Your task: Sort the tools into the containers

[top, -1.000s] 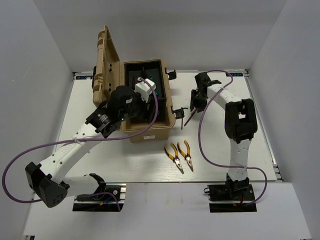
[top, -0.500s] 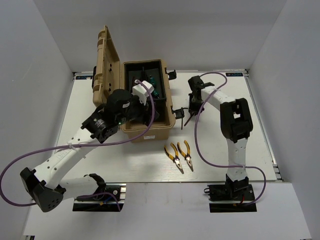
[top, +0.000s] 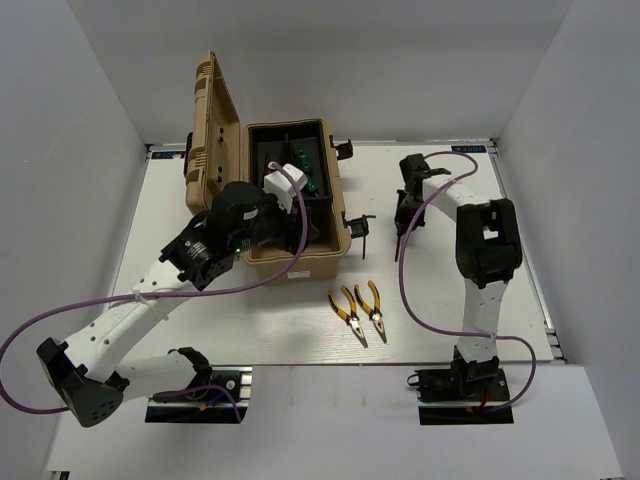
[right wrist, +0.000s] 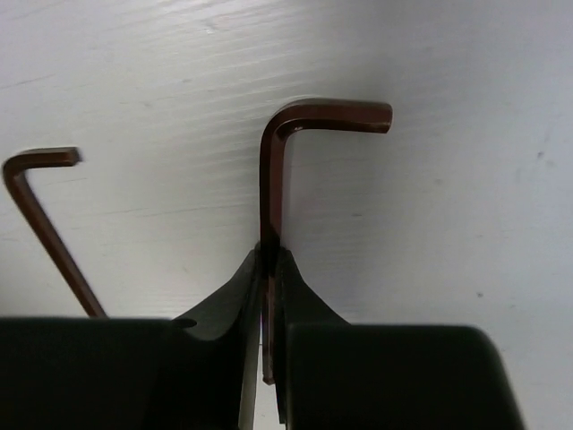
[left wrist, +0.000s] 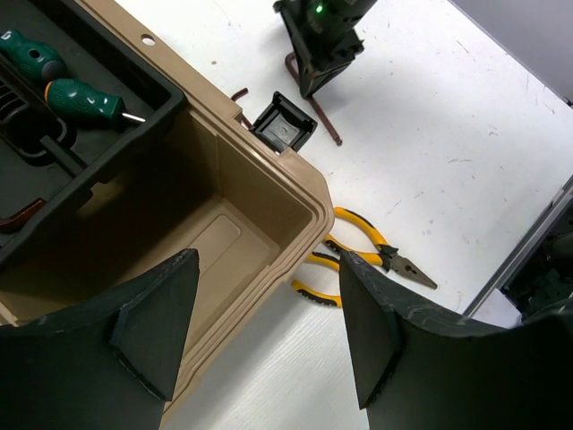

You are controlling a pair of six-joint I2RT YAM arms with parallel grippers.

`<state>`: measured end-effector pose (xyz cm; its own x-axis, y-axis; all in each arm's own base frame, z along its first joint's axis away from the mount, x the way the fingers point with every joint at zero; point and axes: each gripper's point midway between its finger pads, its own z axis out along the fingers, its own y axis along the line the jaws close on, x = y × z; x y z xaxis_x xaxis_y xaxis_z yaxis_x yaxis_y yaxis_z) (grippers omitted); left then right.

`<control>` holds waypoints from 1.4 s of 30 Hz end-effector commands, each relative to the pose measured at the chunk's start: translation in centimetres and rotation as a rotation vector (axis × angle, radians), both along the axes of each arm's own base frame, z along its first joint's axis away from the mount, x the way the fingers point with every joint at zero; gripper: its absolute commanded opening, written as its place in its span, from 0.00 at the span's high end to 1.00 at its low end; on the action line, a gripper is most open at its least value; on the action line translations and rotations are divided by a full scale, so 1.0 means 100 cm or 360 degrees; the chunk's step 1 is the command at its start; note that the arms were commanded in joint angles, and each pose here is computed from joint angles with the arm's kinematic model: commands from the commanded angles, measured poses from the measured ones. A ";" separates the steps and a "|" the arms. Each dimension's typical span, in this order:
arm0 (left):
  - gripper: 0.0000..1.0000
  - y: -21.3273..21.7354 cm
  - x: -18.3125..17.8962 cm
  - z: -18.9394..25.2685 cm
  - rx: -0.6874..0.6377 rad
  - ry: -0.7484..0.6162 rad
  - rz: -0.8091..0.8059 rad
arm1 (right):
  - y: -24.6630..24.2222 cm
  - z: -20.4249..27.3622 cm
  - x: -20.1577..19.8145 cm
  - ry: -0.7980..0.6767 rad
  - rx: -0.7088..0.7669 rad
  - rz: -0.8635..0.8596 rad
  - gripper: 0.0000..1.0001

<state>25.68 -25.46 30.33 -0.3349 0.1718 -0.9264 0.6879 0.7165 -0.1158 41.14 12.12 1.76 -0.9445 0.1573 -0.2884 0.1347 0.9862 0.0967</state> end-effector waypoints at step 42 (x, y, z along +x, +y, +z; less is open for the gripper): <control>0.26 0.015 -0.052 0.117 -0.0511 -0.0609 -0.0198 | 0.332 0.282 0.041 -0.0995 0.1584 0.1047 1.00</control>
<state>20.40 -24.25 41.85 0.0414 -0.1123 -0.9928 0.8118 0.5831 -0.0321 42.91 44.75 26.37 -0.7545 0.0041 -0.6563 -0.6233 0.3088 0.7184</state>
